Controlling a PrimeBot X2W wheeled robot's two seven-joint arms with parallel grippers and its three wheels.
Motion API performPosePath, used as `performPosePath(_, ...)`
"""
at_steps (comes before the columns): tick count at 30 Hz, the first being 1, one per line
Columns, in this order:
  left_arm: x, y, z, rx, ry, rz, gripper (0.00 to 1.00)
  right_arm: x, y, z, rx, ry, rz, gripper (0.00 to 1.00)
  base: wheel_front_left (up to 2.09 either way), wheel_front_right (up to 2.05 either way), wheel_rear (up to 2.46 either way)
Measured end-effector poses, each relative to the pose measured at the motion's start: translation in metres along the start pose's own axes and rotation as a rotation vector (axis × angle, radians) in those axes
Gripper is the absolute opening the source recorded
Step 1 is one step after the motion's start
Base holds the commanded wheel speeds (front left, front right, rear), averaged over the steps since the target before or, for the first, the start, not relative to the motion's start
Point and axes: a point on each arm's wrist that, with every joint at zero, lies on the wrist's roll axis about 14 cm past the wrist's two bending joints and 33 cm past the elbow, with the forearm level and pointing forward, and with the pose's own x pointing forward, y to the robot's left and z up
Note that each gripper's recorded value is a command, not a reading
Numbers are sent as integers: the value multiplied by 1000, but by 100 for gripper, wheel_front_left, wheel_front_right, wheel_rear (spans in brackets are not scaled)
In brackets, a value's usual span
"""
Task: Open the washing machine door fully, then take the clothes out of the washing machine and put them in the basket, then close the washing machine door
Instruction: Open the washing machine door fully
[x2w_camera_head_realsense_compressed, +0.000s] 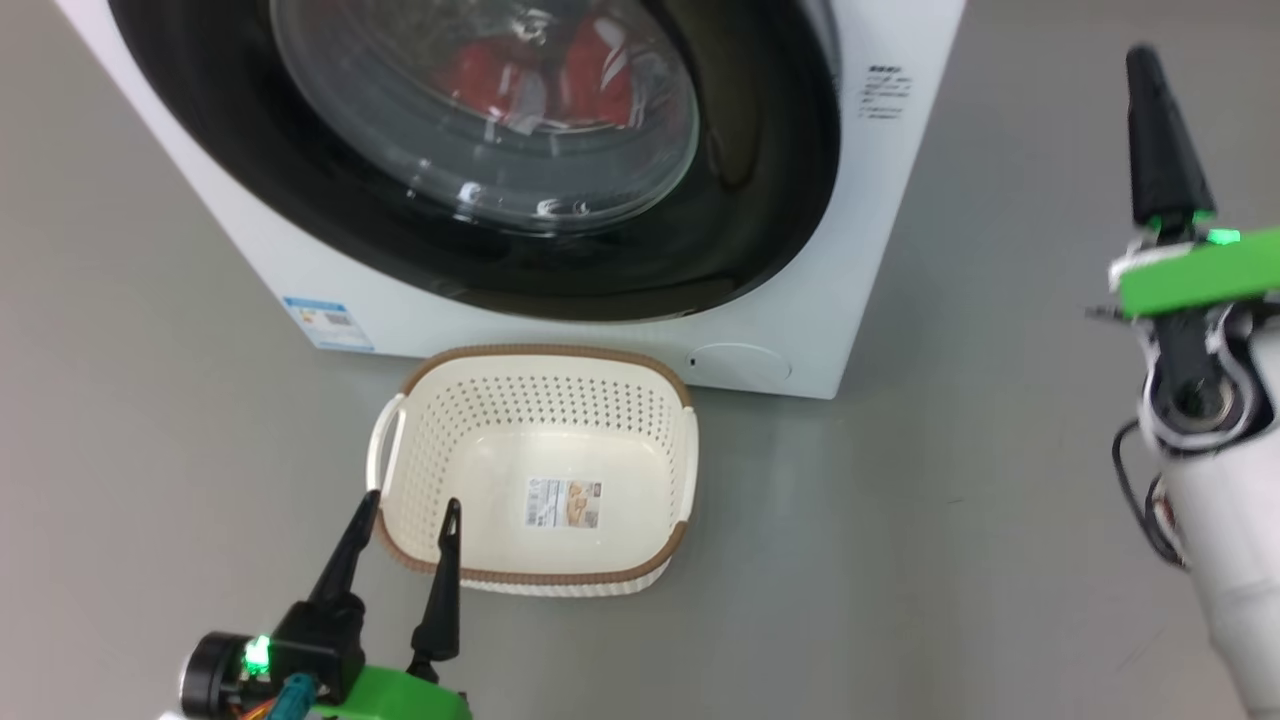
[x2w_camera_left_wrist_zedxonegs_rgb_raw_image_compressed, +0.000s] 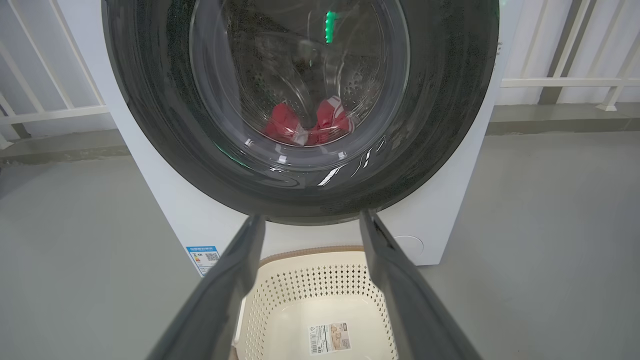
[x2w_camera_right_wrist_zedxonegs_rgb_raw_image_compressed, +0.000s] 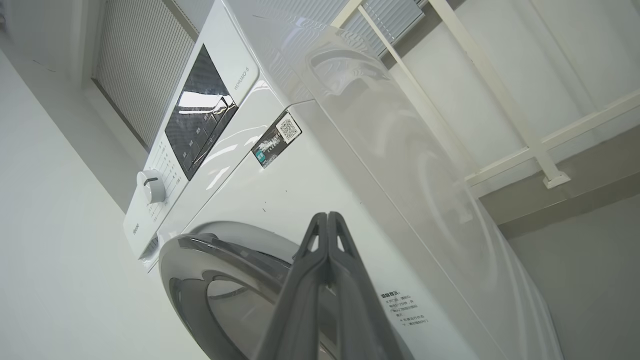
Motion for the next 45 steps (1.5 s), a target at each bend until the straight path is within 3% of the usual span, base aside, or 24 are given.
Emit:
performPosePath(6,4,6,-4,-6,12,24,100,33,4,-11,203,88,15,0,0,0,0)
performPosePath(17,9,13,-13,-23,42,51,100,54,-1,-79,394,436,5,0,0,0,0)
performPosePath(24,18,14,-12,-22,40,51,100,62,-5,-105,523,559,-9,0,0,0,0)
performPosePath(29,21,17,-16,-32,48,60,100,66,-6,-126,544,668,-6,0,0,0,0)
performPosePath(45,33,23,-25,-40,72,81,100,84,-20,-173,566,800,-32,0,0,0,0)
